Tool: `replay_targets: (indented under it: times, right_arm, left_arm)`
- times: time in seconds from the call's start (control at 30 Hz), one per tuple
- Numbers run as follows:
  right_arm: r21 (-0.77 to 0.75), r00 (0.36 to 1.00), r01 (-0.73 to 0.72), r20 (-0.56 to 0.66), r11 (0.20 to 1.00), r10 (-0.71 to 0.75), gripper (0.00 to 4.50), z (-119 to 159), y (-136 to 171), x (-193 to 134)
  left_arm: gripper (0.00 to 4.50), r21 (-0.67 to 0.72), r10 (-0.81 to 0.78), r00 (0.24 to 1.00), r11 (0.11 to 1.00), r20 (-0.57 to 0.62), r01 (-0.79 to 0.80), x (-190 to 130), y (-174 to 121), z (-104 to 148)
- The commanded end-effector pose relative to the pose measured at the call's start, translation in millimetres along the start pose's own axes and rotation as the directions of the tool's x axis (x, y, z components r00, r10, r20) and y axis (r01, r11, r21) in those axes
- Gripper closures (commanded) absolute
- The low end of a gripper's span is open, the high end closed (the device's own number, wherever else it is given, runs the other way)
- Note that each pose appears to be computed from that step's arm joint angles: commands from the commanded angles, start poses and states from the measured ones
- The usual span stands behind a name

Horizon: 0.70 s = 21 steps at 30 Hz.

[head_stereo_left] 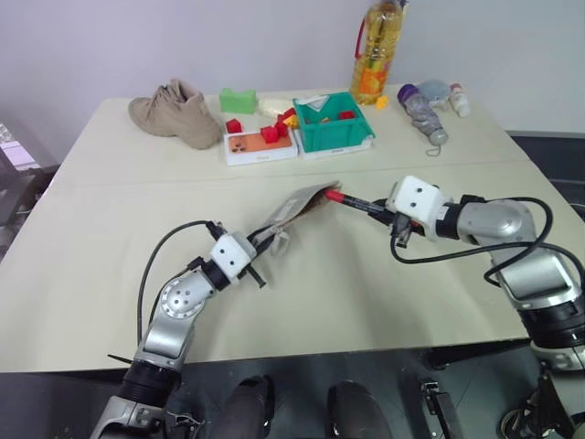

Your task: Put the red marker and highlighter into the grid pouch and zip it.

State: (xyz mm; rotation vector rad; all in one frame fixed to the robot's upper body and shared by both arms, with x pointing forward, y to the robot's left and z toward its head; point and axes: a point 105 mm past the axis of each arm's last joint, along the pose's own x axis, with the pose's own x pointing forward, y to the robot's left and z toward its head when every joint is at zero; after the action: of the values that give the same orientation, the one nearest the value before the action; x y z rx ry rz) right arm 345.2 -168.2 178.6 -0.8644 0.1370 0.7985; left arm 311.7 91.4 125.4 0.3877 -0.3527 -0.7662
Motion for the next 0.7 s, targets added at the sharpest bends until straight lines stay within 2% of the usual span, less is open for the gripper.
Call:
replay_targets:
  times: [0.03, 0.33, 0.53, 0.7]
  right_arm:
    - [-0.085, 0.999, 0.014, 0.040, 0.996, -0.010, 4.12, 18.6, -3.2, -2.0]
    - [-0.287, 0.994, -0.095, 0.015, 0.953, 0.104, 4.12, 26.9, 16.8, 0.3]
    - [-0.442, 0.969, -0.200, 0.041, 0.875, 0.242, 4.12, 48.6, 41.8, 9.3]
    - [-0.488, 0.955, -0.220, 0.071, 0.844, 0.289, 4.12, 62.5, 54.4, 22.7]
  left_arm:
    - [4.50, 0.035, -0.021, 0.999, 0.999, 0.045, 0.019, 2.0, -2.0, 14.0]
    - [4.50, 0.064, -0.137, 0.990, 0.989, 0.045, 0.134, 2.4, -16.3, 17.6]
    - [4.50, 0.071, -0.258, 0.964, 0.965, 0.065, 0.253, 6.6, -30.1, 24.8]
    - [4.50, 0.070, -0.291, 0.953, 0.956, 0.080, 0.286, 10.1, -33.9, 30.0]
